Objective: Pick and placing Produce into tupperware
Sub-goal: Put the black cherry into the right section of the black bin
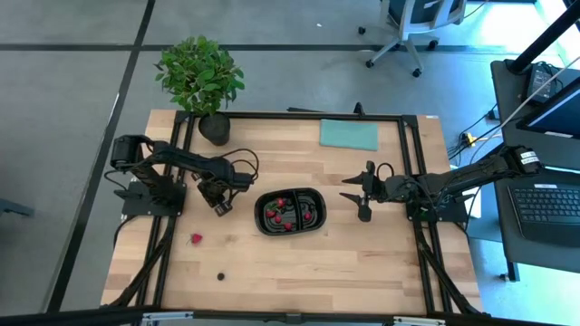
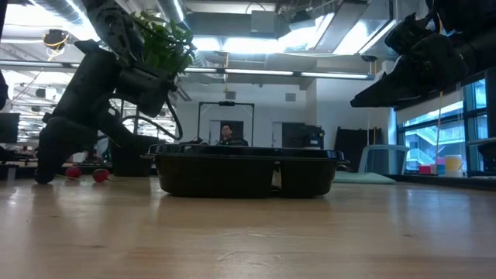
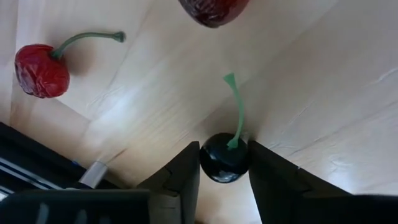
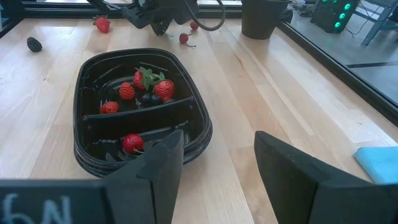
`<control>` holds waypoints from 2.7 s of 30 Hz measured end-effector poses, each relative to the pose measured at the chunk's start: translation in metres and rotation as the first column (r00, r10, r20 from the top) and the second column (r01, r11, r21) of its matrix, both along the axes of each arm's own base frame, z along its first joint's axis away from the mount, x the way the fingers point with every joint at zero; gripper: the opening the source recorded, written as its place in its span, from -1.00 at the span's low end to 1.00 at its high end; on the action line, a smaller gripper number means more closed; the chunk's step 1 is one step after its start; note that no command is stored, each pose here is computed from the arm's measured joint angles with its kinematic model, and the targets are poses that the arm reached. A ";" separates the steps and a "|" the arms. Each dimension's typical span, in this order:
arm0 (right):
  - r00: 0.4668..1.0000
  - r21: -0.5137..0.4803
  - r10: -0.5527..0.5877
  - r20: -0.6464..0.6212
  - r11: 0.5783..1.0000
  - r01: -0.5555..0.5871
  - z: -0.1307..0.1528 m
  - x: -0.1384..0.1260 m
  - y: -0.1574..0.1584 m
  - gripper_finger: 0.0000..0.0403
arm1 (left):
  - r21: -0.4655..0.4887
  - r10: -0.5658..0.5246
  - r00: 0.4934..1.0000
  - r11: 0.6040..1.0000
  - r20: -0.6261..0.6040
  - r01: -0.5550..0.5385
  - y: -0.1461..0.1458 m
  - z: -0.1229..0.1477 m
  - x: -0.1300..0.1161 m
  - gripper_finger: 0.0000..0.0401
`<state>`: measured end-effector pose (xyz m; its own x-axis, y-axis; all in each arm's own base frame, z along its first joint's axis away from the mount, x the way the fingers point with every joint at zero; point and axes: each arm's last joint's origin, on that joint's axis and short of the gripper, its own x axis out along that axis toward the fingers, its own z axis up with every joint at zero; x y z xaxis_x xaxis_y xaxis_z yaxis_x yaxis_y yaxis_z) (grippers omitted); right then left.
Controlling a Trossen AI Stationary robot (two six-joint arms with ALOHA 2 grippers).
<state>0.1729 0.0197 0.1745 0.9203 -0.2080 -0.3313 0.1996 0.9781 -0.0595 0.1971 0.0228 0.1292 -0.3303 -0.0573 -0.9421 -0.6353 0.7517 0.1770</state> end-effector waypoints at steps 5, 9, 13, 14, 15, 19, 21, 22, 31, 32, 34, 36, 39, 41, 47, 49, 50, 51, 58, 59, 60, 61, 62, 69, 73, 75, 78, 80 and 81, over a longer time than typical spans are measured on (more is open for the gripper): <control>1.000 0.000 0.000 0.000 1.000 0.000 0.000 0.000 0.000 -0.01 | -0.010 -0.031 1.000 0.999 -0.002 0.031 0.000 0.002 0.002 -0.48; 1.000 0.000 0.000 0.000 1.000 0.000 0.000 0.000 0.000 -0.01 | -0.020 -0.068 0.997 0.997 0.024 0.068 0.001 0.012 0.011 -0.47; 1.000 0.000 0.000 0.000 1.000 0.000 0.000 0.000 0.000 -0.01 | -0.025 -0.111 0.991 0.993 0.077 0.114 0.002 0.029 0.026 -0.45; 1.000 0.000 0.000 0.000 1.000 0.000 0.000 0.000 0.000 -0.01 | -0.025 -0.127 0.987 0.991 0.097 0.129 0.003 0.034 0.030 -0.45; 1.000 0.000 0.000 0.000 1.000 0.000 0.000 0.000 0.000 -0.01 | -0.024 -0.142 0.983 0.989 0.118 0.146 0.003 0.039 0.035 -0.46; 1.000 -0.002 0.001 0.000 1.000 -0.001 0.000 0.000 0.000 -0.01 | 0.003 -0.214 0.945 0.975 0.249 0.221 0.006 0.063 0.057 -0.47; 1.000 -0.004 0.002 -0.001 1.000 -0.002 0.000 0.000 0.000 -0.01 | 0.033 -0.266 0.905 0.962 0.333 0.271 0.006 0.074 0.070 -0.46; 1.000 -0.004 0.001 0.000 1.000 -0.001 0.000 0.000 0.000 -0.01 | 0.054 -0.297 0.877 0.953 0.378 0.299 0.006 0.080 0.076 -0.45; 1.000 -0.004 0.001 -0.001 1.000 -0.001 0.000 0.000 0.000 -0.01 | 0.242 -0.482 0.476 0.843 0.735 0.480 -0.004 0.110 0.125 -0.46; 1.000 -0.004 0.001 0.000 1.000 -0.001 0.000 0.000 0.000 -0.01 | 0.275 -0.500 0.432 0.831 0.751 0.483 -0.005 0.112 0.129 -0.45; 1.000 -0.004 0.001 -0.001 1.000 -0.001 0.000 0.000 0.000 -0.01 | 0.338 -0.534 0.351 0.806 0.769 0.486 -0.009 0.117 0.135 -0.44; 1.000 -0.004 0.002 -0.001 1.000 -0.002 0.000 0.000 0.000 -0.01 | 0.404 -0.566 0.259 0.779 0.783 0.479 -0.013 0.122 0.142 -0.44; 1.000 -0.002 0.001 0.000 1.000 -0.001 0.000 0.000 0.000 -0.01 | 0.491 -0.606 0.131 0.737 0.785 0.465 -0.020 0.130 0.150 -0.43; 1.000 -0.002 0.001 0.000 1.000 -0.001 0.000 0.000 0.000 -0.01 | 0.535 -0.625 0.063 0.712 0.778 0.454 -0.024 0.133 0.156 -0.43; 1.000 -0.001 0.000 -0.006 1.000 0.000 0.000 0.000 0.000 -0.01 | 0.577 -0.642 -0.001 0.688 0.766 0.439 -0.029 0.109 0.181 -0.43; 1.000 0.003 -0.002 -0.009 1.000 0.002 -0.001 0.000 0.000 -0.01 | 0.564 -0.643 0.022 0.688 0.766 0.456 -0.029 0.093 0.188 -0.43; 1.000 0.007 -0.003 -0.012 1.000 0.003 -0.001 -0.001 0.000 -0.01 | 0.556 -0.642 0.036 0.689 0.766 0.464 -0.029 0.085 0.191 -0.42; 1.000 0.017 -0.007 -0.013 1.000 0.007 -0.001 -0.001 0.000 -0.01 | 0.551 -0.642 0.045 0.689 0.765 0.471 -0.029 0.078 0.193 -0.42; 1.000 0.019 -0.008 -0.021 1.000 0.009 -0.002 -0.001 0.000 -0.01 | 0.520 -0.624 0.081 0.710 0.778 0.475 -0.029 0.046 0.206 -0.45; 1.000 0.019 -0.009 -0.020 1.000 0.009 -0.002 -0.001 0.000 -0.01 | 0.516 -0.623 0.093 0.713 0.776 0.475 -0.028 0.043 0.207 -0.45; 1.000 0.019 -0.009 -0.021 1.000 0.009 -0.002 -0.001 0.000 -0.01 | 0.511 -0.624 0.108 0.717 0.774 0.474 -0.028 0.040 0.207 -0.45; 1.000 0.019 -0.009 -0.020 1.000 0.009 -0.002 -0.001 0.000 -0.01 | 0.508 -0.622 0.121 0.723 0.774 0.469 -0.028 0.036 0.208 -0.45; 1.000 0.019 -0.009 -0.020 1.000 0.009 -0.002 -0.001 0.000 -0.01 | 0.503 -0.619 0.130 0.727 0.774 0.468 -0.028 0.033 0.209 -0.44; 1.000 0.019 -0.008 -0.020 1.000 0.009 -0.002 -0.001 0.000 -0.01 | 0.471 -0.614 0.181 0.734 0.769 0.489 -0.027 0.014 0.210 -0.41; 1.000 0.019 -0.009 -0.020 1.000 0.009 -0.002 -0.001 0.000 -0.01 | 0.472 -0.614 0.179 0.734 0.769 0.489 -0.027 0.013 0.211 -0.41; 1.000 0.019 -0.009 -0.020 1.000 0.009 -0.002 -0.001 0.000 -0.01 | 0.472 -0.614 0.178 0.734 0.769 0.489 -0.027 0.013 0.211 -0.41; 1.000 0.019 -0.009 -0.020 1.000 0.009 -0.002 -0.001 0.000 -0.01 | 0.471 -0.614 0.180 0.733 0.769 0.490 -0.027 0.013 0.211 -0.40; 1.000 0.019 -0.009 -0.020 1.000 0.009 -0.002 -0.001 0.000 -0.01 | 0.472 -0.614 0.179 0.733 0.769 0.489 -0.027 0.013 0.211 -0.40; 1.000 0.019 -0.009 -0.021 1.000 0.009 -0.002 -0.001 0.000 -0.01 | 0.471 -0.614 0.180 0.733 0.768 0.490 -0.027 0.013 0.211 -0.40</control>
<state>0.1720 0.0195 0.1723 0.9115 -0.2094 -0.3541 0.2071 0.9773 -0.0448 0.4080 -0.0043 0.1420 0.7163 -0.1139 -0.6885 0.1030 0.9930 -0.0572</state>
